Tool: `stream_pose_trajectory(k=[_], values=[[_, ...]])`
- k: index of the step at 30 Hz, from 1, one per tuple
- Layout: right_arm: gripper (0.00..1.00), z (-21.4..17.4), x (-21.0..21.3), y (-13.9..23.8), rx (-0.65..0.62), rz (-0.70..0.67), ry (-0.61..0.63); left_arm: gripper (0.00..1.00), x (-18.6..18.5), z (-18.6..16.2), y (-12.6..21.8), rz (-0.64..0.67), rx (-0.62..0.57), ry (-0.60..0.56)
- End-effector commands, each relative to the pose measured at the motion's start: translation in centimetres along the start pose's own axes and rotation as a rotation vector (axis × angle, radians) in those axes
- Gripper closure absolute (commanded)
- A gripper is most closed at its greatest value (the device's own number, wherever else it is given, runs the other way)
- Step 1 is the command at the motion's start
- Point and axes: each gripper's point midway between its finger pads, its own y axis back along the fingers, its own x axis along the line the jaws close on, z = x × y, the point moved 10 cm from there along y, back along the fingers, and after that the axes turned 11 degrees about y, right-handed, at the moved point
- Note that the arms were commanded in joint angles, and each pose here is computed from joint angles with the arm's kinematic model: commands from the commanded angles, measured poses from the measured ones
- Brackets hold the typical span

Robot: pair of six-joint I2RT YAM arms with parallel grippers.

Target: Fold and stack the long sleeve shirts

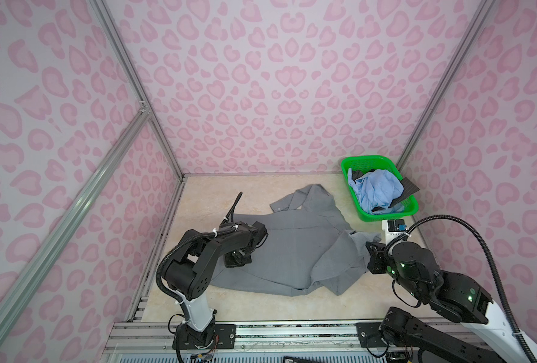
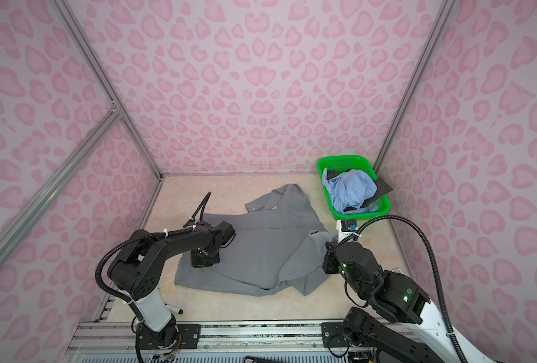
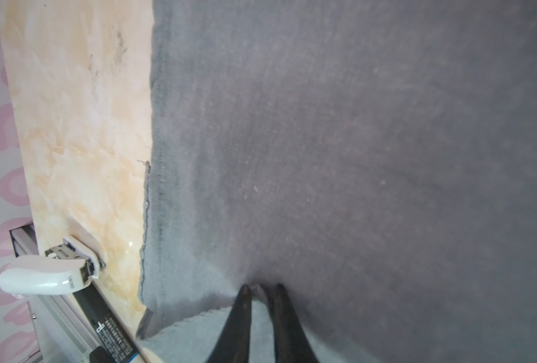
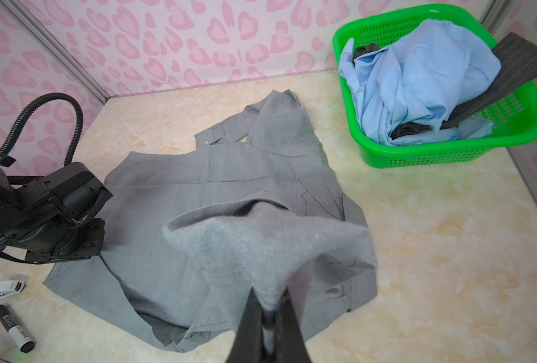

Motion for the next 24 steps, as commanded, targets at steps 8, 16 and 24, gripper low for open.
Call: stream_pose_trajectory(k=[8,16,24], values=[[1.0,0.2,-0.3,0.2,-0.014,-0.031,0.003,0.99,-0.4,-0.1,0.2,-0.056,0.035,0.002],[1.0,1.3,-0.6,1.0,-0.053,-0.054,0.008,1.0,0.8,1.8,4.6,-0.15,-0.051,0.05],[1.0,4.4,-0.3,2.4,-0.123,-0.067,0.061,1.0,4.4,2.9,9.8,-0.239,-0.137,0.136]])
